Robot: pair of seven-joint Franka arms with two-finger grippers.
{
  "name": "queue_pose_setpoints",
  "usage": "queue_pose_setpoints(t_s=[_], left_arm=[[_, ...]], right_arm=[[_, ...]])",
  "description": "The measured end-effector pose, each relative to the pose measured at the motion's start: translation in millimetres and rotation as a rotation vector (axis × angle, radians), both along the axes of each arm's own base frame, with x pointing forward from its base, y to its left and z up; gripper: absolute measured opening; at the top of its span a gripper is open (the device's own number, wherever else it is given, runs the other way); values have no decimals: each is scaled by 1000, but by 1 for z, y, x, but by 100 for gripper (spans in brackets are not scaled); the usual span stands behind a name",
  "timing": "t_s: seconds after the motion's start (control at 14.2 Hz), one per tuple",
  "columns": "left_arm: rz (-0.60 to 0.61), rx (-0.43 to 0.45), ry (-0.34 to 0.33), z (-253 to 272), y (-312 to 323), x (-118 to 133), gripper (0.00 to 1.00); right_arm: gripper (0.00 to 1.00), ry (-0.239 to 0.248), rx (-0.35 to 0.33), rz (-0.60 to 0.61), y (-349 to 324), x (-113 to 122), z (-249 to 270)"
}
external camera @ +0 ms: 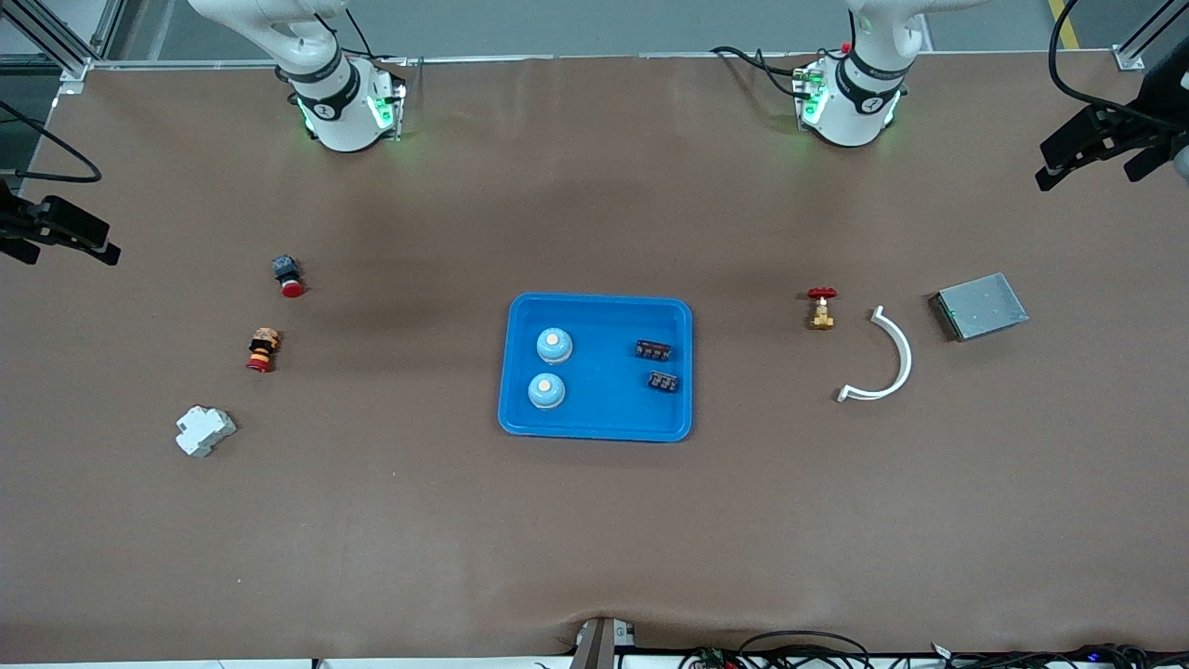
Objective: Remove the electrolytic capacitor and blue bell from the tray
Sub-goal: 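Reach both grippers down into the blue tray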
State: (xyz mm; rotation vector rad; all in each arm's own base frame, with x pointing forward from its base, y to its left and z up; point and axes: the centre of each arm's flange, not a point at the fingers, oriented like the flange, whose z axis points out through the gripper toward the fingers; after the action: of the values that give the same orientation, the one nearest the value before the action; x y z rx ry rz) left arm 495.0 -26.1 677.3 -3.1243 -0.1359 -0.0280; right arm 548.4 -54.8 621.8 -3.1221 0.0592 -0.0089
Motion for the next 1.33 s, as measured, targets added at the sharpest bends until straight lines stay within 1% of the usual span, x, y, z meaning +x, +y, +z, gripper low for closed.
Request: queue_pose_setpoints(t_s=[0.35,0.49,0.7,0.84,1.05,1.19,1.33], left_arm=[[-4,0,6,-2,-2,3,100],[-18,-4,20,-11,-8,16,100],[-67,-12,64,-46,-37,46,100],[-65,-14,89,-75,-69,62,100],[-28,-9,132,-113,-112,74,100],[-6,-6,149,-129,-126,78,100],[22,-1,163,-142,-137,82,100]], right_arm=[[100,4,0,0,0,0,-2],[100,6,1,0,0,0,-3],[100,12,9,0,1,0,-7],[100,24,42,0,5,0,-15],[100,38,54,21,19,2,-36],[100,29,55,37,43,6,-55],[100,17,55,-9,76,9,-76]])
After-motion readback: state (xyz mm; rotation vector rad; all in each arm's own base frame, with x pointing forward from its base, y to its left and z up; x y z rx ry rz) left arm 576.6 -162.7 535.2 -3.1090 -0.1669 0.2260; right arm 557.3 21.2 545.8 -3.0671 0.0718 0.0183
